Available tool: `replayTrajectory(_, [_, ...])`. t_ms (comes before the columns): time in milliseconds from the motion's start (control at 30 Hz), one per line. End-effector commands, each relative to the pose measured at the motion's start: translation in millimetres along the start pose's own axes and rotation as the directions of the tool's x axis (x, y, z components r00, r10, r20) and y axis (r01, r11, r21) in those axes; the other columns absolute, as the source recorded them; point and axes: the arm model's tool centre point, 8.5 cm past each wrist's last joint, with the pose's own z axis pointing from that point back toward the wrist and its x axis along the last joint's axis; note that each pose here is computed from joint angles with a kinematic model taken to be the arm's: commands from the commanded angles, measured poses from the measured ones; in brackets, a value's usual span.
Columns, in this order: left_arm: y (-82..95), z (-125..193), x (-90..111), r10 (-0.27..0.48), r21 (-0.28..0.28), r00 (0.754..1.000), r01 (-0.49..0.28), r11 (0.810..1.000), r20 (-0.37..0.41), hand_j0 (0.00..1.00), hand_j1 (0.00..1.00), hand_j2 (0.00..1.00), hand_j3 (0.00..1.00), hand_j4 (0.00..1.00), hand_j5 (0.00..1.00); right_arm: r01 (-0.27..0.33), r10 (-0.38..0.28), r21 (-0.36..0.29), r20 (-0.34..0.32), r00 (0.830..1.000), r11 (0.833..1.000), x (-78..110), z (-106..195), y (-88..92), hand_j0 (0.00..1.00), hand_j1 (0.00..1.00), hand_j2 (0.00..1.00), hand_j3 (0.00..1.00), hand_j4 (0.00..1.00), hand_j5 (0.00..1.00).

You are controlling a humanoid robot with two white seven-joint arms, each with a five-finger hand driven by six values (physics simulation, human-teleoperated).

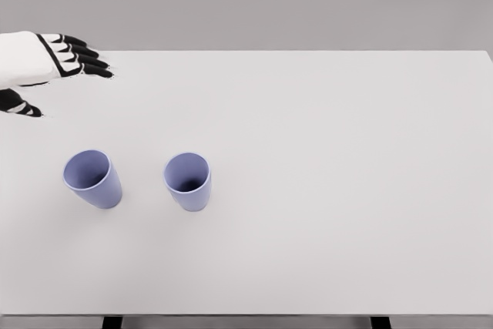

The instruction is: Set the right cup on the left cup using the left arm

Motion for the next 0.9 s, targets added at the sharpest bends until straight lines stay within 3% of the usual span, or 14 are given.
replayTrajectory(0, [5.1,20.5,-3.1,-0.016,-0.031,0.999,0.015,0.999,-0.040,1.00,1.00,1.00,1.00,1.00,1.00,0.001,-0.001,0.000,0.001,1.000,1.000,0.3,-0.1,-0.1,1.00,1.00,1.00,1.00,1.00,1.00])
replayTrajectory(133, [8.9,27.1,1.5,-0.023,-0.042,0.999,0.022,0.999,-0.035,1.00,1.00,1.00,1.00,1.00,1.00,0.001,-0.001,0.000,0.001,1.000,1.000,0.3,-0.1,-0.1,1.00,1.00,1.00,1.00,1.00,1.00])
replayTrajectory(167, [13.7,23.1,13.4,-0.035,-0.033,0.999,0.035,0.999,0.004,1.00,1.00,1.00,1.00,1.00,1.00,0.001,-0.001,0.000,-0.001,1.000,1.000,-0.2,0.0,-0.1,1.00,1.00,1.00,1.00,1.00,1.00])
replayTrajectory(267, [2.6,3.9,19.0,-0.002,-0.022,0.999,0.003,1.000,0.054,1.00,1.00,1.00,1.00,1.00,1.00,0.002,-0.002,-0.001,0.002,1.000,1.000,1.2,-0.3,-0.2,1.00,1.00,1.00,1.00,1.00,1.00])
replayTrajectory(333, [4.8,-18.3,27.0,0.006,0.029,0.994,-0.010,1.000,0.112,1.00,1.00,1.00,1.00,1.00,1.00,0.001,-0.001,0.000,0.001,1.000,1.000,0.3,-0.1,-0.1,1.00,1.00,1.00,1.00,1.00,1.00])
replayTrajectory(600, [25.4,-49.9,41.5,-0.017,0.137,0.979,-0.011,0.991,0.202,1.00,1.00,1.00,1.00,1.00,1.00,0.001,-0.001,0.000,-0.001,1.000,1.000,-0.2,0.0,-0.1,1.00,1.00,1.00,1.00,1.00,1.00])
replayTrajectory(767, [15.4,-78.2,56.7,0.000,0.099,0.960,-0.029,0.995,0.280,1.00,1.00,1.00,1.00,1.00,1.00,0.001,-0.001,0.000,0.001,1.000,1.000,0.3,-0.1,-0.1,1.00,1.00,1.00,1.00,1.00,1.00])
replayTrajectory(867, [14.2,-79.0,57.2,0.003,0.095,0.959,-0.031,0.995,0.283,1.00,1.00,1.00,1.00,1.00,1.00,0.001,-0.001,0.000,0.001,1.000,1.000,0.3,-0.1,-0.1,1.00,1.00,1.00,1.00,1.00,1.00])
